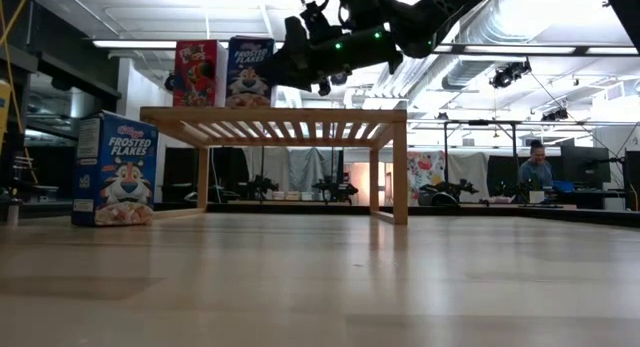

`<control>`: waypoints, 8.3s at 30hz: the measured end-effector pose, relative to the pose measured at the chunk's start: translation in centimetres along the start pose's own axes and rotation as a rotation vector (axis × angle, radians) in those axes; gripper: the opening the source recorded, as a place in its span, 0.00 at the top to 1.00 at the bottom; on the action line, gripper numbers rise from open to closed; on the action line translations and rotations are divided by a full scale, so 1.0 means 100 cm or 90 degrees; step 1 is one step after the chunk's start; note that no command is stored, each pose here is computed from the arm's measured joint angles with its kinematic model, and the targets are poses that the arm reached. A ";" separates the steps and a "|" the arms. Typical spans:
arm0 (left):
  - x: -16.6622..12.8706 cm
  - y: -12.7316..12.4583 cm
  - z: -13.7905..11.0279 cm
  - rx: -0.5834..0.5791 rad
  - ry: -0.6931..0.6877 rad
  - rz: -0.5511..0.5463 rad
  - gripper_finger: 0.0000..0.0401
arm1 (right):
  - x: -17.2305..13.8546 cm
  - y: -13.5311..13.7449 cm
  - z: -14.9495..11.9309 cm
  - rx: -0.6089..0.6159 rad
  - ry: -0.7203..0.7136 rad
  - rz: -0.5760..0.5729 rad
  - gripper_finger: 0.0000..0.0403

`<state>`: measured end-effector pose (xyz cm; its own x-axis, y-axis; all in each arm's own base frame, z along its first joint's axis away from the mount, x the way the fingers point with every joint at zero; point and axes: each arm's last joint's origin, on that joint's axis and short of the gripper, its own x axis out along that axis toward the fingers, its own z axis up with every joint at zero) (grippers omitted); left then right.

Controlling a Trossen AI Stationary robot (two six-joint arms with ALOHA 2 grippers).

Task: Stack cereal on shelf
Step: Put the right blue cereal box on the shelf, then put the blue cereal box on the shelf aligned with the other blue cereal box

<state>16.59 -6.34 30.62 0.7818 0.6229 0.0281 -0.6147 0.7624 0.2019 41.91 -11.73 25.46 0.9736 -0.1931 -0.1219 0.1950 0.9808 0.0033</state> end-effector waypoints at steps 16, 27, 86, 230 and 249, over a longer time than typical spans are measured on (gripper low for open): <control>0.000 0.000 -0.001 0.004 0.002 0.000 1.00 | -0.001 -0.007 -0.004 -0.035 0.029 -0.011 0.32; 0.000 0.000 -0.001 0.000 0.002 0.000 1.00 | -0.032 -0.010 0.023 -0.066 0.100 -0.007 0.32; 0.014 -0.013 0.077 -0.158 0.323 -0.166 0.20 | -0.265 0.026 -0.050 0.089 -0.200 0.015 0.32; 0.233 0.141 0.089 0.153 0.689 -0.203 0.59 | -0.261 0.023 -0.063 0.123 -0.111 -0.033 0.32; 0.243 0.151 0.051 0.095 0.746 -0.255 0.60 | -0.261 0.023 -0.063 0.128 -0.112 -0.041 0.32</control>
<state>26.87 19.45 39.36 0.2998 0.1912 -0.9347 -0.2773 0.9549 0.1064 16.16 -4.24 22.35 0.9606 -0.2742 0.0456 0.2601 0.9445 0.2005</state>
